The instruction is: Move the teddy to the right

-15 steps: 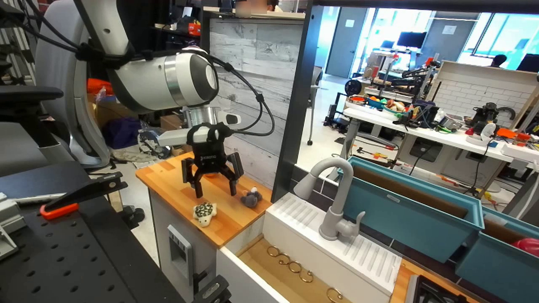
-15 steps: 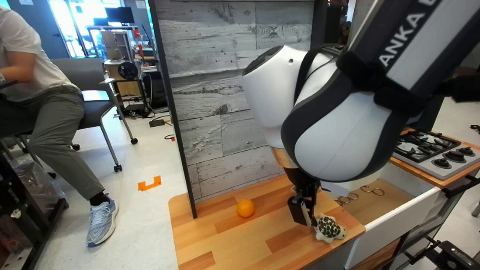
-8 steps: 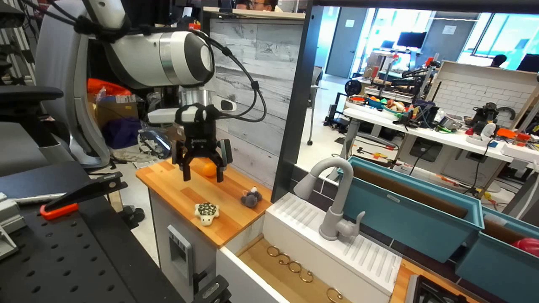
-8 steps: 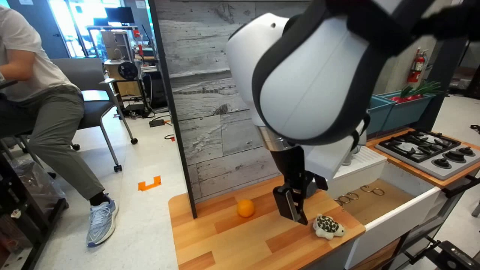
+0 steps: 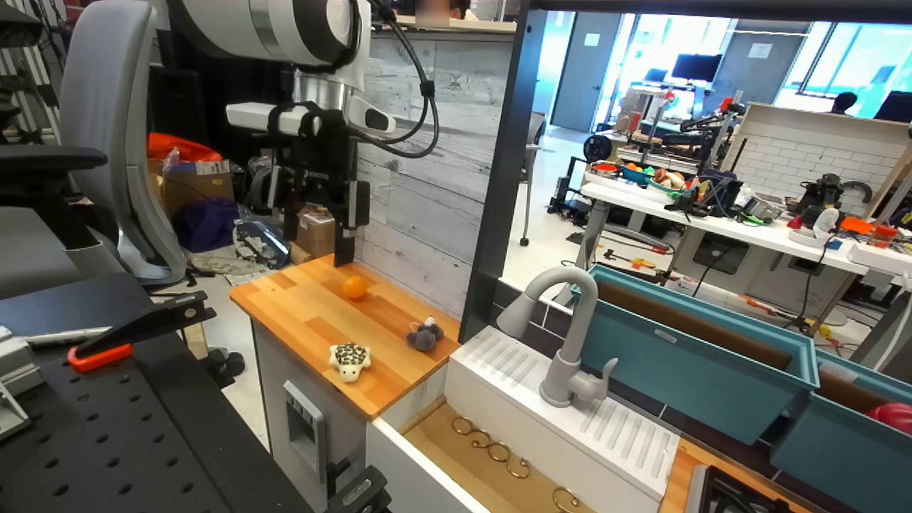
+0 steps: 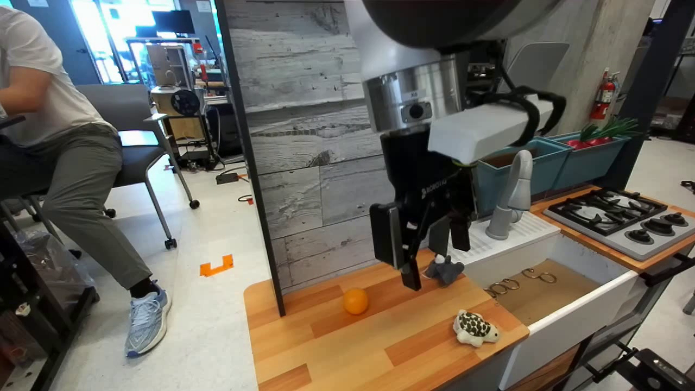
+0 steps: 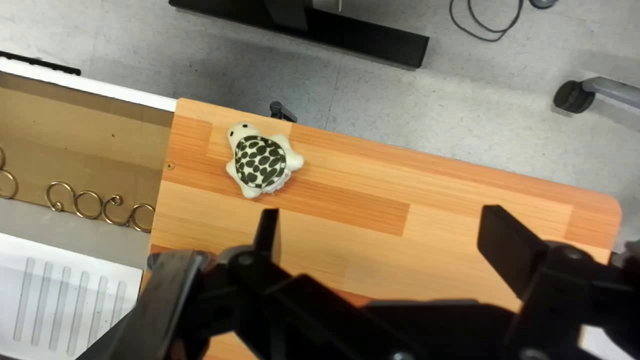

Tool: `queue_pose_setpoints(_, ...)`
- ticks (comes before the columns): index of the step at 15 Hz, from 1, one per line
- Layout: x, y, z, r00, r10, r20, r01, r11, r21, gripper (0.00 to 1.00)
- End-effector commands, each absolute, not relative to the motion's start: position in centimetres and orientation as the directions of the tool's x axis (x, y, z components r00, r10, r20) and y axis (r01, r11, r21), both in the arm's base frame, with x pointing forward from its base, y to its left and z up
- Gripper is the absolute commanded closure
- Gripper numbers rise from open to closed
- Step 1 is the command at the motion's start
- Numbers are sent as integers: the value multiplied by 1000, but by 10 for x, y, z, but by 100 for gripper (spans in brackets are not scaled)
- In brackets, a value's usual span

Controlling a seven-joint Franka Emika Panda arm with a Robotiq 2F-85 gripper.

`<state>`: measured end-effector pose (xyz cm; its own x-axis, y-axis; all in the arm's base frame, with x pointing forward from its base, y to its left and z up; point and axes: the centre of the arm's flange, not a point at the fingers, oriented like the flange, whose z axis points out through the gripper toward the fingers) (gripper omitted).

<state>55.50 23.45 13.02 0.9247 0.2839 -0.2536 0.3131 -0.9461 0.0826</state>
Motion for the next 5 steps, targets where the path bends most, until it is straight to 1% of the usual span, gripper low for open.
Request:
queue_pose_setpoints(1, 548, 221, 161, 950, 206, -236, 213, -977, 6, 0)
queue_pose_setpoints(3, 549, 208, 162, 938, 124, -325, 150, -987, 56, 0)
queue_pose_setpoints(4, 555, 219, 153, 943, 187, -276, 209, -977, 52, 0)
queue_pose_setpoints(5, 556, 216, 154, 943, 178, -283, 201, -978, 56, 0)
